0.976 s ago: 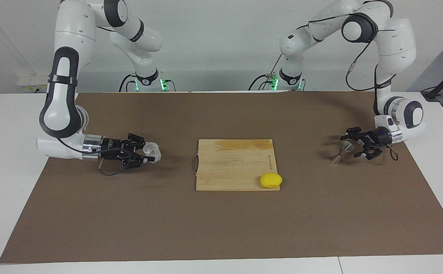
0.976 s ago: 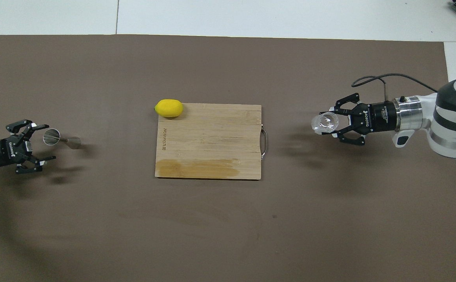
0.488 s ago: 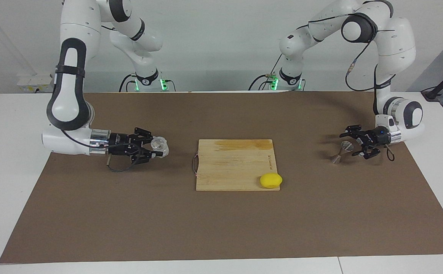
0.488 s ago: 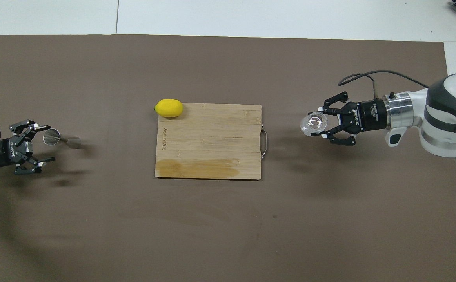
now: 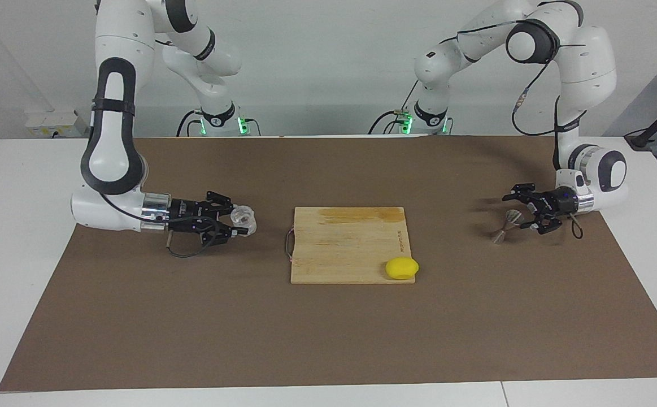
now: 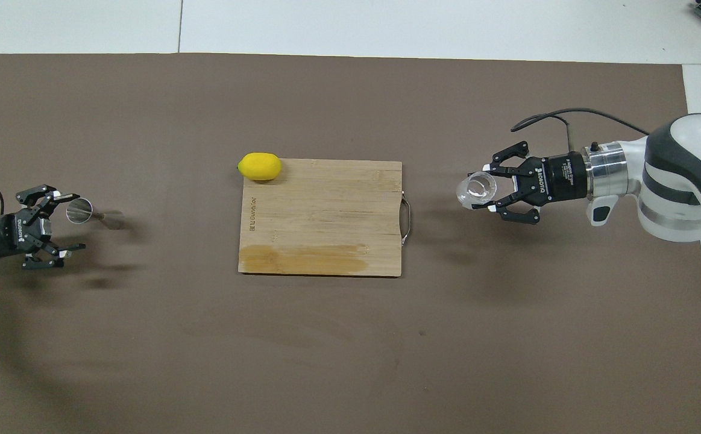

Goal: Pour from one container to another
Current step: 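Lift the glass cup with the right gripper while the left gripper grasps the metal cup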

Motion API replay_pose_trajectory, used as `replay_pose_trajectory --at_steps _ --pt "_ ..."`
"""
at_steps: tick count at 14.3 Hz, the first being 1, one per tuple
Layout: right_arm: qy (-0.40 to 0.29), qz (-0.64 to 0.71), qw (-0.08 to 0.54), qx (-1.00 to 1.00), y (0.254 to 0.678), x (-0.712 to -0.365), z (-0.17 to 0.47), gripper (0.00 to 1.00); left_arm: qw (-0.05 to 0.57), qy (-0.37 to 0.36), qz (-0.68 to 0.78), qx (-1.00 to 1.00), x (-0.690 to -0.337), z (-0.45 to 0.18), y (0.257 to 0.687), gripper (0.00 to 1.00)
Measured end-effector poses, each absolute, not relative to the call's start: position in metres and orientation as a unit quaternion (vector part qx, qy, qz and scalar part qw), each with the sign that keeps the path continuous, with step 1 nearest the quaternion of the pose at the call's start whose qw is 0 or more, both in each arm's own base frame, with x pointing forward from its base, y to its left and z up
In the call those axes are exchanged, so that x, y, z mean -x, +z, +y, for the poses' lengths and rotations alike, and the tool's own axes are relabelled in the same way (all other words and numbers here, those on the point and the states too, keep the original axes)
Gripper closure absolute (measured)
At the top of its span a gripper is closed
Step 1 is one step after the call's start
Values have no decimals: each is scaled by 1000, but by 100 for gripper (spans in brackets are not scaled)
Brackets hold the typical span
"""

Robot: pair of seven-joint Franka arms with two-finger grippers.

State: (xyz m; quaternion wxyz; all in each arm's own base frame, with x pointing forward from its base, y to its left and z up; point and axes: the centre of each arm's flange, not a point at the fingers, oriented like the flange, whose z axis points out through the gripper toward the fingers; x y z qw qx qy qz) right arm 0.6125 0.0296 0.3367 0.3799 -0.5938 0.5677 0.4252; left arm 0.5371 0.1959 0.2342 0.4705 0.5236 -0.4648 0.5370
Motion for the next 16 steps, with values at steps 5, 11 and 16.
replay_pose_trajectory --at_steps 5,11,16 --pt "428 565 377 597 337 -612 37 49 474 534 -468 -520 -540 188 234 0" --pt "420 570 378 596 336 -614 36 49 471 535 -467 -523 -540 191 234 11" --pt "424 572 373 594 336 -613 41 49 467 542 -462 -524 -542 192 235 26"
